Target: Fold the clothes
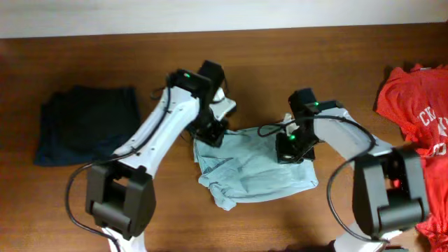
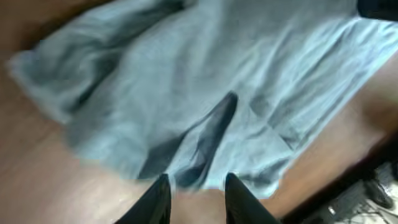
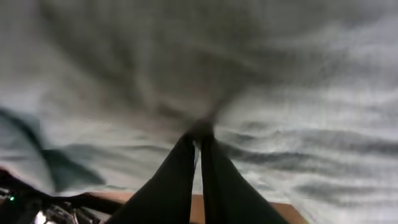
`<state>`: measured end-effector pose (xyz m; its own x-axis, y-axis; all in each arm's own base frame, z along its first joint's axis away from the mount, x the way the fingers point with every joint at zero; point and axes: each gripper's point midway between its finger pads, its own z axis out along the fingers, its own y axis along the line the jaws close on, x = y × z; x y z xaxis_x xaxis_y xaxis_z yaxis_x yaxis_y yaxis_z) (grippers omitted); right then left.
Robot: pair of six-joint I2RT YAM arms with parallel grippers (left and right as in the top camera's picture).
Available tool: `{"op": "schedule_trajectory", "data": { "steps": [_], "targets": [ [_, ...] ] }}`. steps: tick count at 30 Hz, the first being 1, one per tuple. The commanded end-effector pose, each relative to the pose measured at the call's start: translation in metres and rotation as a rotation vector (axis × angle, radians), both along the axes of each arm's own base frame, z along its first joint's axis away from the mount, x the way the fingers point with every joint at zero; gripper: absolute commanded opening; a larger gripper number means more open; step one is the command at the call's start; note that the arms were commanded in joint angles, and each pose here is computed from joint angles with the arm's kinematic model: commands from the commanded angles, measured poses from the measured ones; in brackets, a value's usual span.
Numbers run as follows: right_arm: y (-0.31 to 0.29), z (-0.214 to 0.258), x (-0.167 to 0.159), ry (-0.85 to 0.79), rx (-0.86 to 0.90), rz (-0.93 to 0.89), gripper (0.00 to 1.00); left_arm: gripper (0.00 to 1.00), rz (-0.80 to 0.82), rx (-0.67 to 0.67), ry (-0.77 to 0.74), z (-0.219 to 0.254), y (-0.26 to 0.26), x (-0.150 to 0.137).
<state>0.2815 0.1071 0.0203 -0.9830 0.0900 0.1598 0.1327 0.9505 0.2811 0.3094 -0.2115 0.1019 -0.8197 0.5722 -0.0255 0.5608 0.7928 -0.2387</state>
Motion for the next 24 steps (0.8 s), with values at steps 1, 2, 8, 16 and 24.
{"op": "schedule_trajectory", "data": {
  "steps": [1, 2, 8, 16, 24],
  "targets": [
    [-0.003, -0.009, 0.007, -0.001, -0.014, -0.017, 0.11, 0.3, -0.064, 0.014, 0.02, -0.032, -0.007, -0.014],
    [-0.003, -0.011, 0.008, -0.005, -0.016, -0.018, 0.11, 0.3, -0.071, 0.011, 0.013, -0.039, -0.009, -0.015],
    [-0.003, -0.012, 0.009, -0.005, -0.016, -0.017, 0.11, 0.3, -0.067, -0.003, -0.024, -0.065, -0.011, -0.013],
    [-0.003, -0.012, 0.009, -0.009, -0.016, -0.018, 0.11, 0.31, -0.08, -0.003, 0.142, -0.072, -0.007, -0.057],
    [-0.004, -0.012, 0.01, -0.011, -0.019, -0.018, 0.11, 0.13, -0.025, 0.149, 0.401, -0.05, 0.02, -0.118]
  ]
}}
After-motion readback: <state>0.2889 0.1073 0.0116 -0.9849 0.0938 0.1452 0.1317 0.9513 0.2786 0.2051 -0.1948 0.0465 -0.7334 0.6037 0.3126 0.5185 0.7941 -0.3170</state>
